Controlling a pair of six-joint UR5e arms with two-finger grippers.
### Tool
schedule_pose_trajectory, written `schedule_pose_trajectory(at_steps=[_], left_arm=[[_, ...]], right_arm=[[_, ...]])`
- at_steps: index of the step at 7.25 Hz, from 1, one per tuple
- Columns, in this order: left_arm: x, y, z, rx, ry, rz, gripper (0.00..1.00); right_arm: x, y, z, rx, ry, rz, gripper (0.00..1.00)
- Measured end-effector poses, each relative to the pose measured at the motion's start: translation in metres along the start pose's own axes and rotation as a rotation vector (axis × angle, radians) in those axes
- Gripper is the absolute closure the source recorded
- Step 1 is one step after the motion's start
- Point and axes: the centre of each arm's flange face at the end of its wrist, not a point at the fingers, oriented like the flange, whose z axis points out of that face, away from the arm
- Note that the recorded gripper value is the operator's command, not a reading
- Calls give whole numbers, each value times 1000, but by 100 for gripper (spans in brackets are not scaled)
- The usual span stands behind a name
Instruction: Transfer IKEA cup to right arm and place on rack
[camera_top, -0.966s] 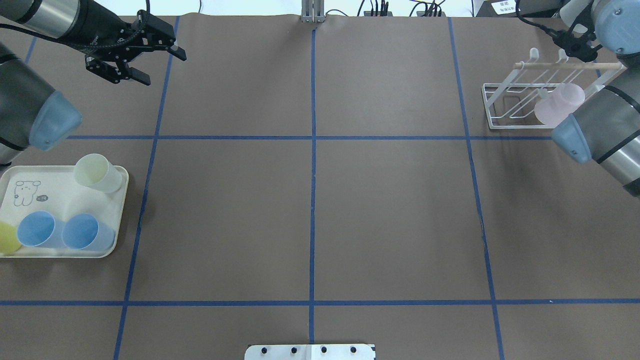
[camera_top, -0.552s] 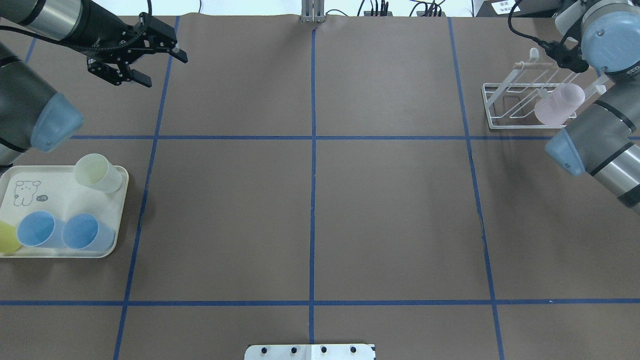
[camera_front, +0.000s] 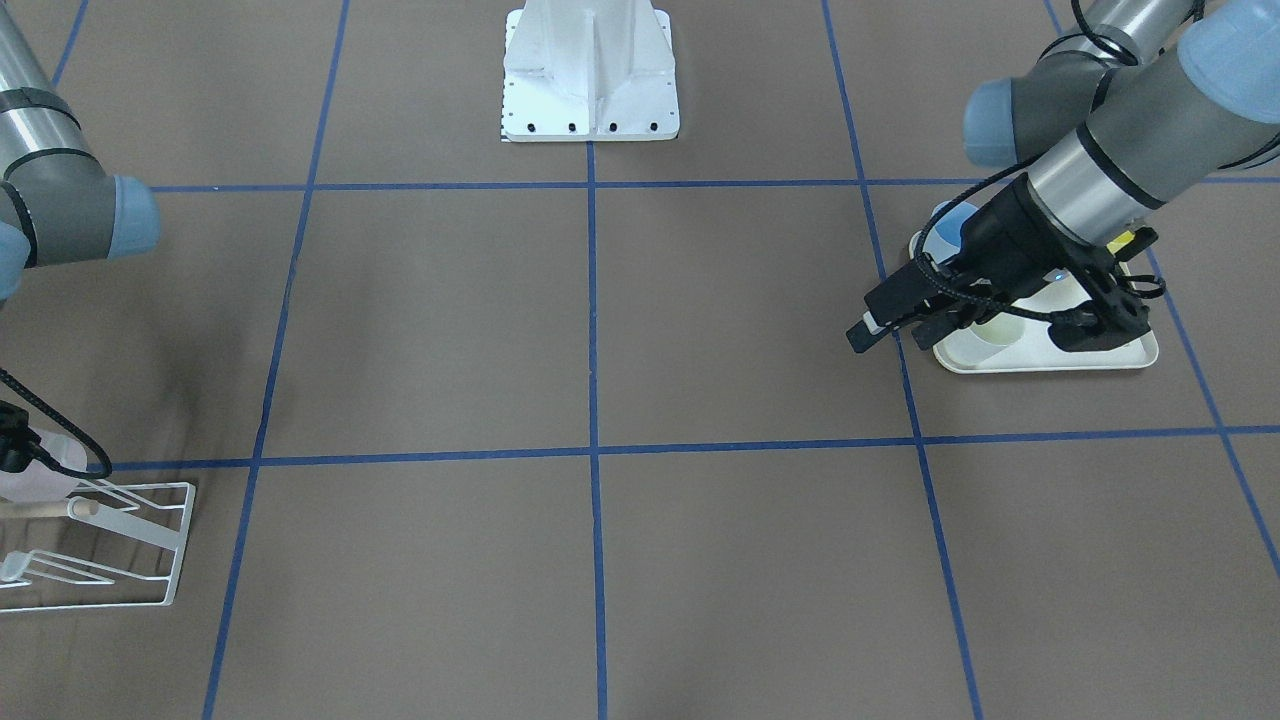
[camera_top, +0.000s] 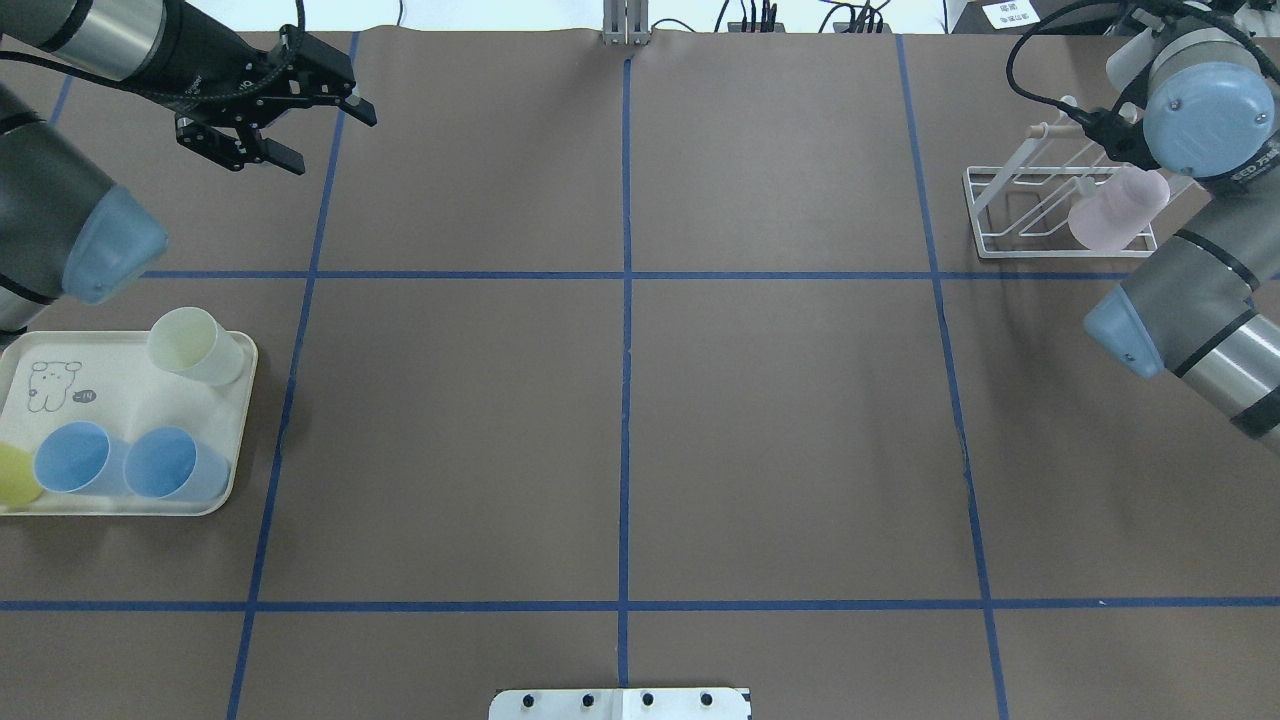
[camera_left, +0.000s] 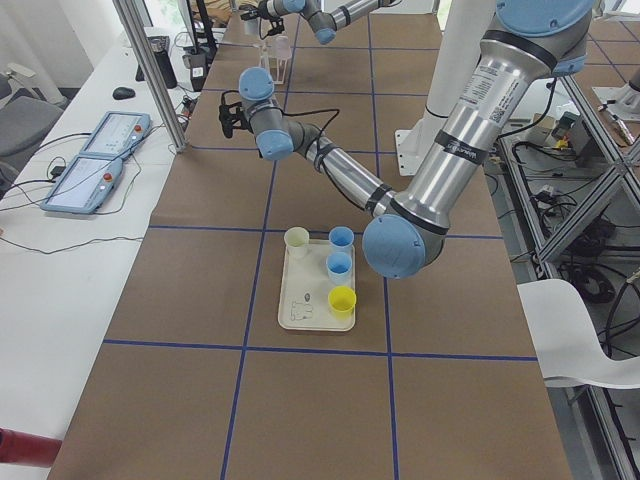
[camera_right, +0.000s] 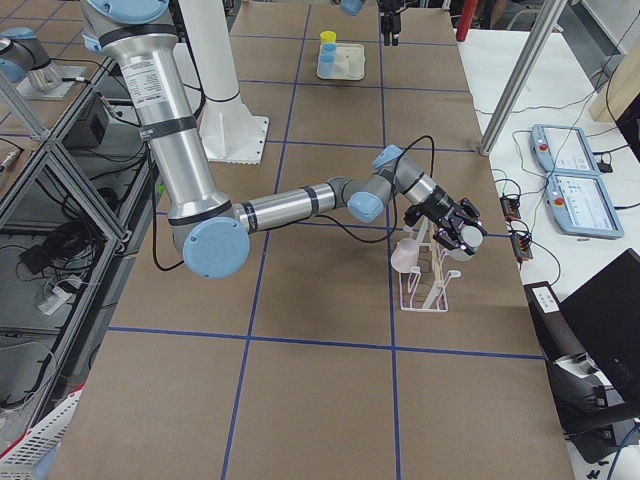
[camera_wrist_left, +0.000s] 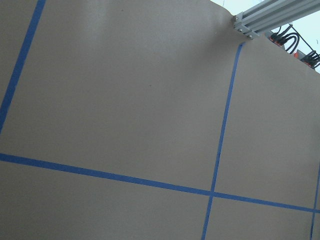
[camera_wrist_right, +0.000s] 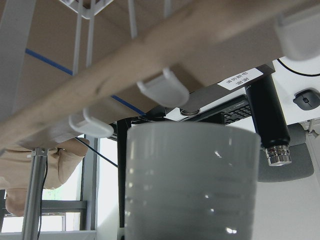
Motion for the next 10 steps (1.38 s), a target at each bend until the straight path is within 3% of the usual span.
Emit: schedule_pose_trajectory(at_steps=[3,10], left_arm=[[-1,0,0,0,0,0,0],[-1,0,0,0,0,0,0]], right_arm=[[0,-15,-3,-10,0,-2,63],[0,-28,-4,-16,-4,-22,36]])
